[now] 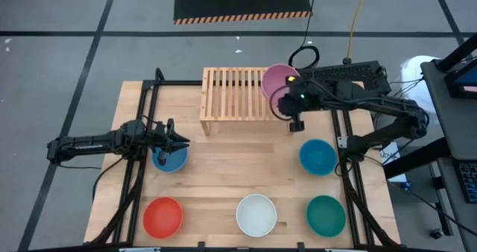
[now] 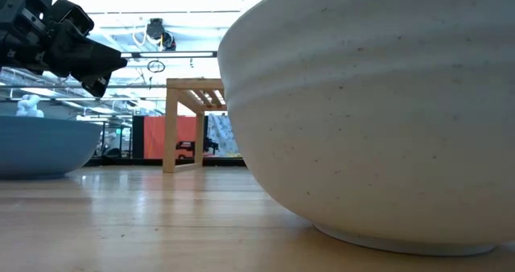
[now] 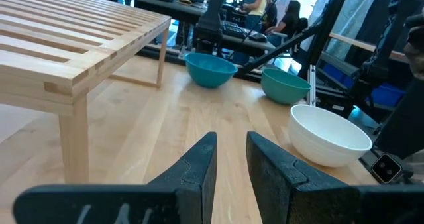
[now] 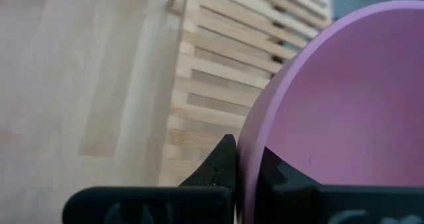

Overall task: Place and stack bowls onto a shelf
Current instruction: Put the pink bowl on the shelf

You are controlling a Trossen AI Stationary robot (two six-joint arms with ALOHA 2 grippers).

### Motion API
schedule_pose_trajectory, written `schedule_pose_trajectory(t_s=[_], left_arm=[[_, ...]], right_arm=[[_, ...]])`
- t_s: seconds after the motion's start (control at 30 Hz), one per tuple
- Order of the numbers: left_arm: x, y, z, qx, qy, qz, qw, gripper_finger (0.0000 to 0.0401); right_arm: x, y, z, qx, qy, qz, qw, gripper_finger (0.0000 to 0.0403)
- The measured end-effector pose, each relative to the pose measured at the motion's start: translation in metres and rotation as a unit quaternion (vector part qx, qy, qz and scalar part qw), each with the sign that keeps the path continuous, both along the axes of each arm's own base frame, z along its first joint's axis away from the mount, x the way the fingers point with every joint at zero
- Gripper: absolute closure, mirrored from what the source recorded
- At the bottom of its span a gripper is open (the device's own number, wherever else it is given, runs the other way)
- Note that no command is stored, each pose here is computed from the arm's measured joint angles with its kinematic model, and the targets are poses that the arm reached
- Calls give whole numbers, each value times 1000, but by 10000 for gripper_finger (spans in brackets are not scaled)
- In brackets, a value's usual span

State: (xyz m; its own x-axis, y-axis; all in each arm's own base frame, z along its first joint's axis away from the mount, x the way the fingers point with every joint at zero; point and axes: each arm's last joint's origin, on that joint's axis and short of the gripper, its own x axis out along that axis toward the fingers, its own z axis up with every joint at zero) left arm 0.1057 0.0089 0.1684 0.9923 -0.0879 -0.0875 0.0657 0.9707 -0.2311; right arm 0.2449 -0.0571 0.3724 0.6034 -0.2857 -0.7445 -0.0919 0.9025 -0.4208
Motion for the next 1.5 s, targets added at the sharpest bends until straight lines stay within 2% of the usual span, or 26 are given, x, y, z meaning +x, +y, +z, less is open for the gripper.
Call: schedule_pose_trajectory(t_s=[0.27,0.63,0.8,1.5], left_arm=[[0,0,0,0,0,0,1000,313],[0,0,0,-1,1,0,1000,313],[0,0,0,-1,1,0,1000,313],[0,0,0,0,1,0,1000,313]], right_arm=[[18,-20,-8,66,32,19,997,403],[26,-54,-27,68,69,-8,995,403],[27,-63,-31,96,67,-2,993,403],[18,-70,-34,104,98,-8,990,403]])
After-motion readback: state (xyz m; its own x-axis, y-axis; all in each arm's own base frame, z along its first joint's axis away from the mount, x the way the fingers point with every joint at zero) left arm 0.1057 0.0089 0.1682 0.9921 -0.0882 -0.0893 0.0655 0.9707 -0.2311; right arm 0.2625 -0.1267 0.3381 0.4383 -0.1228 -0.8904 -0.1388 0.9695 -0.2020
